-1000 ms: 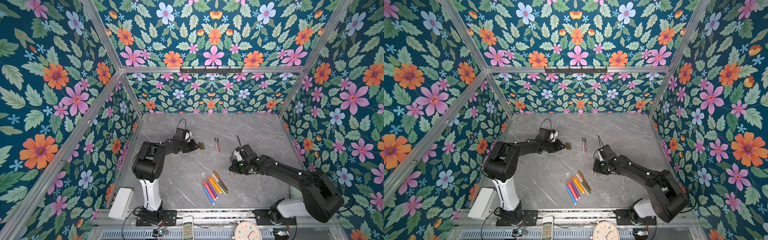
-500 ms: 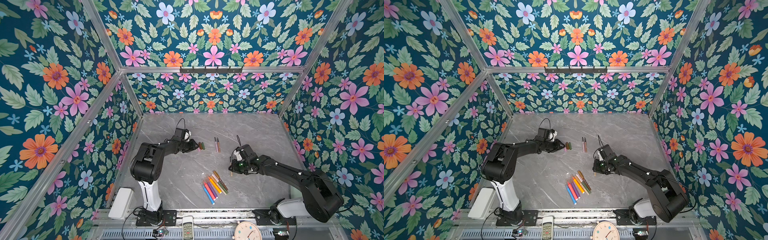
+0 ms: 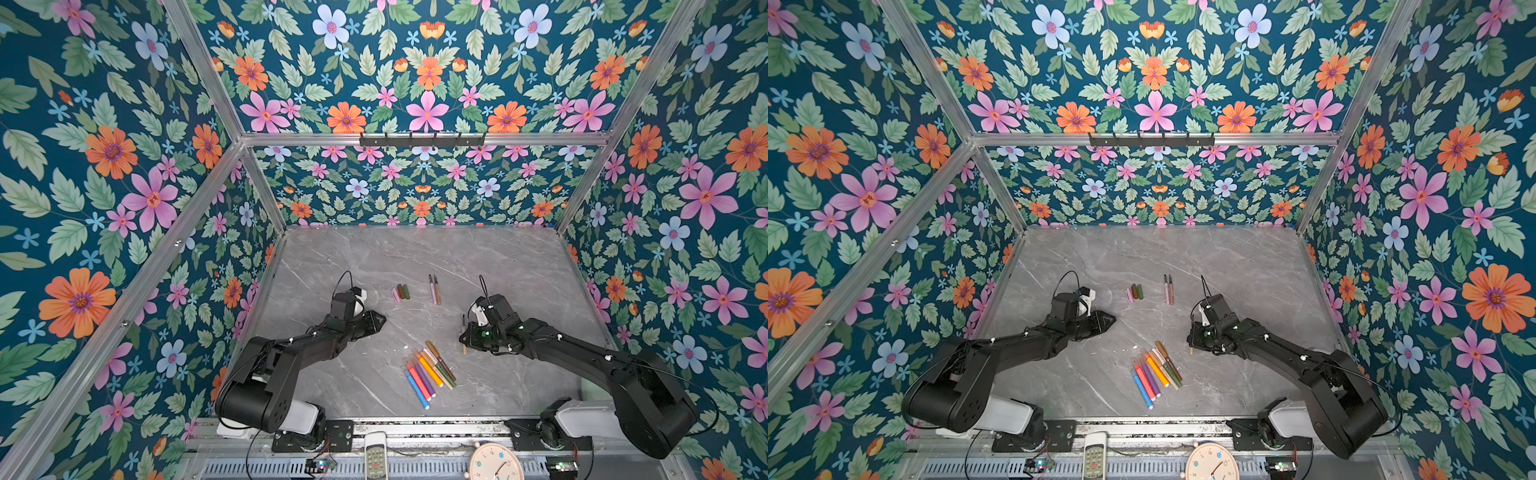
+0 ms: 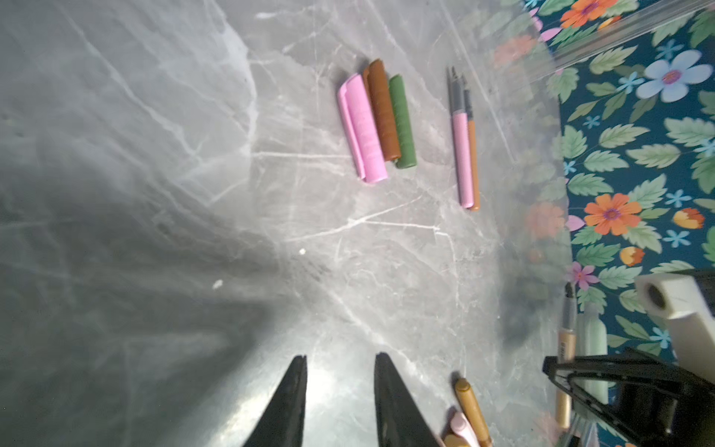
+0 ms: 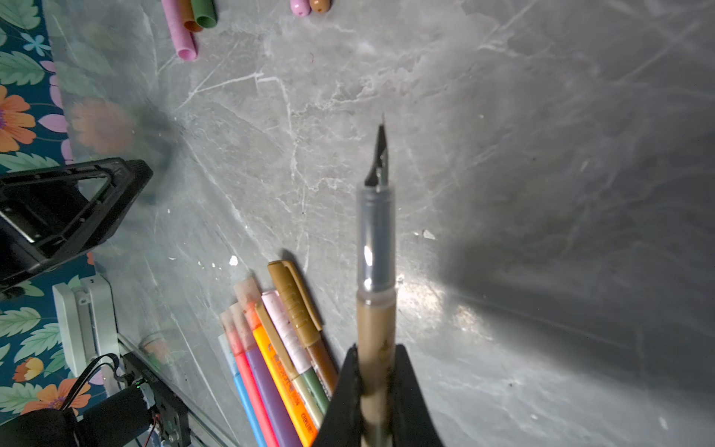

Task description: Open the pen caps

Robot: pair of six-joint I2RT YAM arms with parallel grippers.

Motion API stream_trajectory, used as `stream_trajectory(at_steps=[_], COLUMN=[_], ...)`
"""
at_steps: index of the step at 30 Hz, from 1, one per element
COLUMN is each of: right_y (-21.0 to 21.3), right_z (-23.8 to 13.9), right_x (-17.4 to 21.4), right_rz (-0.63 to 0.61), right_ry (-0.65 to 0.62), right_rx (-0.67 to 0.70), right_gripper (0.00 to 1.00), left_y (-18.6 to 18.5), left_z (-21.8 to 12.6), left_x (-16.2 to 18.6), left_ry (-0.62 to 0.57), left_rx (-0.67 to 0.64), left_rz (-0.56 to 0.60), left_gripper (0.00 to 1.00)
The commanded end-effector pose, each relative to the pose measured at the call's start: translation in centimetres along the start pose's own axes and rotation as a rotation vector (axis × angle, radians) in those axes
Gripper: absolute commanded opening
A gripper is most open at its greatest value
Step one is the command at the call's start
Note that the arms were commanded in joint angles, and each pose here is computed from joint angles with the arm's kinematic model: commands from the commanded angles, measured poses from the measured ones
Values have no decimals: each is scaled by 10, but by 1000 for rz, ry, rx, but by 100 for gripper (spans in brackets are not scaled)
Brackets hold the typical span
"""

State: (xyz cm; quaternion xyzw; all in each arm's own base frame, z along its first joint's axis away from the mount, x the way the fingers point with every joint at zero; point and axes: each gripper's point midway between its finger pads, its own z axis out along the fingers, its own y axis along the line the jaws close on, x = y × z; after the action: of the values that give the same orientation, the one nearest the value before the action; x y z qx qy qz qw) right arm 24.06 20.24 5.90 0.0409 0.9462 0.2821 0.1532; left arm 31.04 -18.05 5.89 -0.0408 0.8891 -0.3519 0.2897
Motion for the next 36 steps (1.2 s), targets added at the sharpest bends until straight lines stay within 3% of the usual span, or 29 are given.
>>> stream_trajectory(at_steps=[1, 8, 13, 30, 36], right_y=[4, 9, 4, -15, -12], right_z=[-3, 7, 9, 22, 29], right_x=[-3, -1, -1, 26, 26], right_rz=[-2, -14, 23, 257, 263], right_ry=[-28, 51, 54, 44, 41], right_rx=[-26, -47, -23, -82, -77], right_gripper=[0, 0, 0, 0, 0], left_y=[-11, -6, 0, -19, -19], left_z=[3, 4, 3, -45, -56], left_x=[-23, -18, 7, 31, 31], left_ry=[-89, -102, -32, -83, -136], left_rx=[43, 45, 52, 174, 182], left_rz=[22, -24, -60, -66, -56], left_gripper=[32, 30, 30, 32, 33])
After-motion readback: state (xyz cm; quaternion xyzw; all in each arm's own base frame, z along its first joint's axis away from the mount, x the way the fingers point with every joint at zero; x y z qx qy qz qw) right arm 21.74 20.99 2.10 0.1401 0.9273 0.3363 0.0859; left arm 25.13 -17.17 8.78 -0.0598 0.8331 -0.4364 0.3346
